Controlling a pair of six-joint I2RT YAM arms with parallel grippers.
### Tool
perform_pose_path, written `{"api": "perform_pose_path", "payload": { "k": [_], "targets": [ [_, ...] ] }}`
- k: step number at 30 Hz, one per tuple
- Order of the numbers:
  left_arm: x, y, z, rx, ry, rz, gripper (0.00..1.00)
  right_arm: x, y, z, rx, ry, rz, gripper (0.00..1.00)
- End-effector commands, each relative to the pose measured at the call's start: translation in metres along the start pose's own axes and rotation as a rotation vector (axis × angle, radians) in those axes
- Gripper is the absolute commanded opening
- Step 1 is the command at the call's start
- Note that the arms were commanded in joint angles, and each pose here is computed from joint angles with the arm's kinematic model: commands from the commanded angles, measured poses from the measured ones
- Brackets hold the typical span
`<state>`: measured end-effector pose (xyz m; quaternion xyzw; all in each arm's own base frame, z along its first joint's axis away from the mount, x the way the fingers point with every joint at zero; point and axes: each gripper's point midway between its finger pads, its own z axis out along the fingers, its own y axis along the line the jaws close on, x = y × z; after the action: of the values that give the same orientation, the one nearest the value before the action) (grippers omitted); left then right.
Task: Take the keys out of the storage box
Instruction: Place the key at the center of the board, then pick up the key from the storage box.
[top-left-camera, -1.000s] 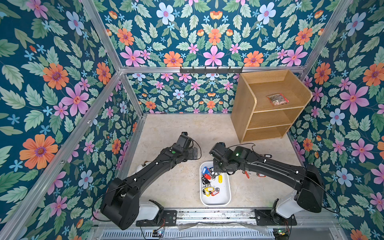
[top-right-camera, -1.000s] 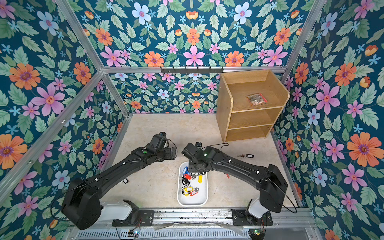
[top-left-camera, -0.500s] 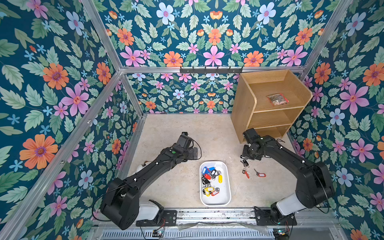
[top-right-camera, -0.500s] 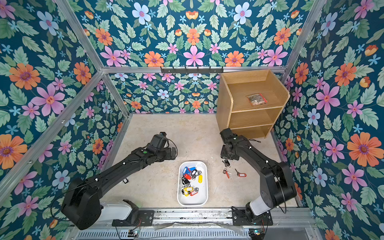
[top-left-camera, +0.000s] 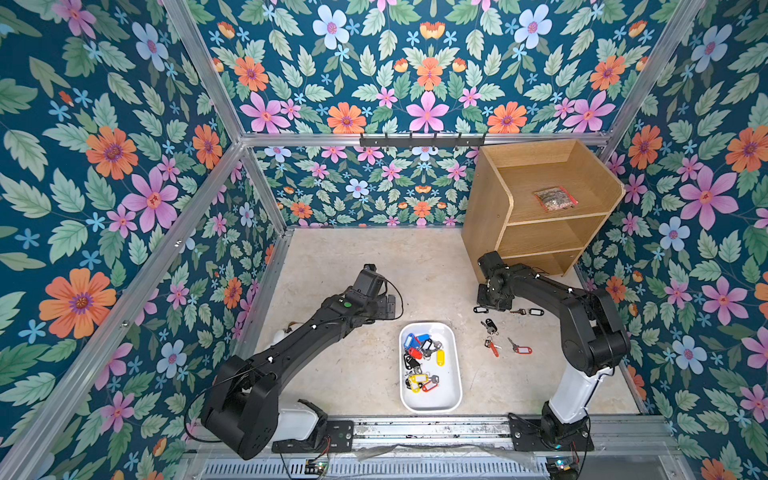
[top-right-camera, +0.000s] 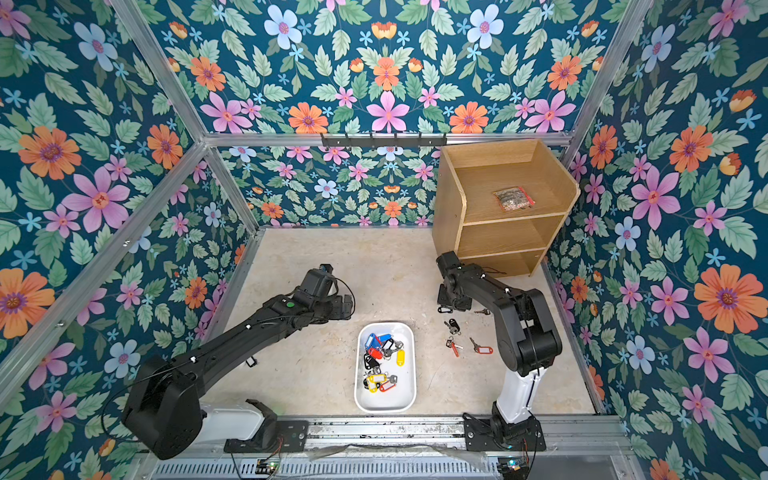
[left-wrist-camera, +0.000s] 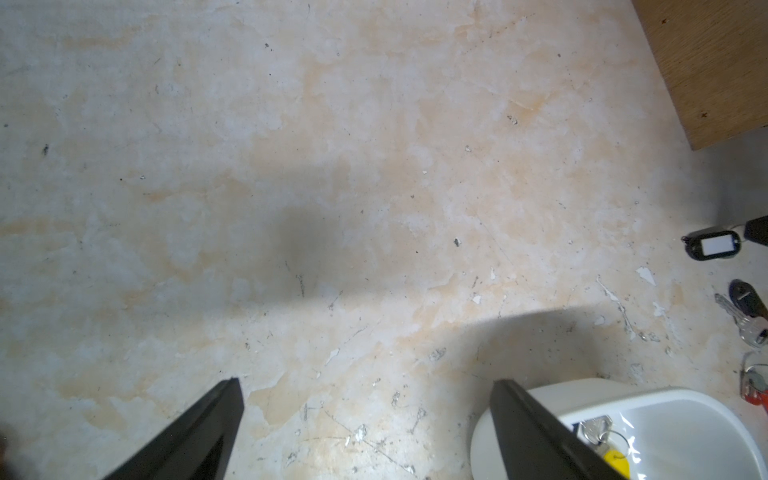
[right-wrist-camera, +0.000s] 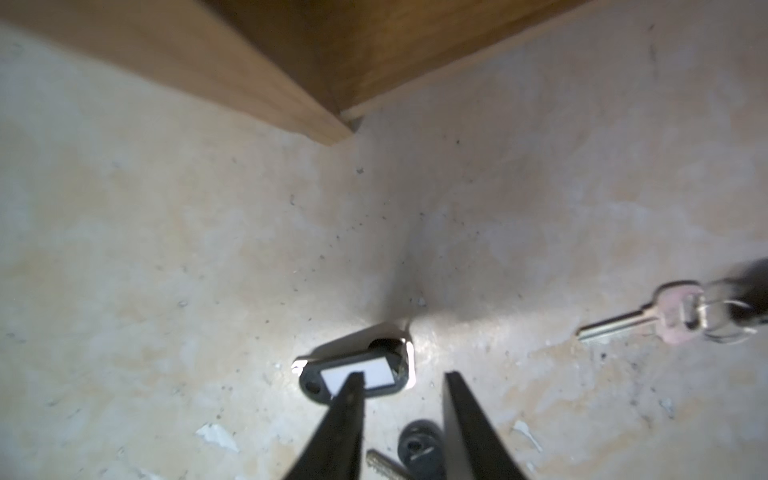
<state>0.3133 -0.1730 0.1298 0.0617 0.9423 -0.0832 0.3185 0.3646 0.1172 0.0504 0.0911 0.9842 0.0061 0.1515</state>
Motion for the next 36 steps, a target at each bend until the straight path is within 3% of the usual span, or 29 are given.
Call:
{"api": "perform_pose_path", "payload": {
  "k": [1, 5, 9, 11, 16, 20, 25, 28, 36],
  "targets": [
    [-0.004, -0.002, 0.0, 0.006, -0.005, -0.001, 0.99, -0.005, 0.004, -0.017, -0.039, -0.037, -0.007, 0.57],
    [-0.004, -0.002, -0.001, 0.005, -0.007, -0.002, 0.99, -0.001, 0.0, -0.054, -0.065, -0.085, -0.001, 0.58],
    [-0.003, -0.002, 0.0, 0.005, -0.005, -0.001, 0.99, 0.025, 0.028, -0.099, -0.124, -0.129, -0.069, 0.38],
    [-0.003, -0.002, 0.001, 0.007, -0.001, -0.001, 0.99, 0.052, 0.053, -0.108, -0.172, -0.098, -0.134, 0.36],
    [-0.002, -0.003, 0.003, 0.005, 0.004, -0.001, 0.99, 0.123, 0.105, -0.092, -0.236, 0.023, -0.23, 0.28],
    [-0.002, -0.002, 0.001, 0.001, -0.002, 0.001, 0.99, 0.154, 0.135, -0.083, -0.272, 0.072, -0.259, 0.28],
    [-0.001, -0.004, 0.001, 0.003, 0.0, 0.005, 0.99, 0.185, 0.153, -0.085, -0.264, 0.135, -0.311, 0.45],
    [-0.001, -0.003, 0.001, 0.001, -0.001, 0.003, 0.99, 0.209, 0.151, -0.076, -0.226, 0.194, -0.329, 0.47],
    [-0.002, -0.004, -0.001, 0.001, -0.008, 0.006, 0.99, 0.245, 0.14, -0.075, -0.257, 0.263, -0.283, 0.33]
  ]
}}
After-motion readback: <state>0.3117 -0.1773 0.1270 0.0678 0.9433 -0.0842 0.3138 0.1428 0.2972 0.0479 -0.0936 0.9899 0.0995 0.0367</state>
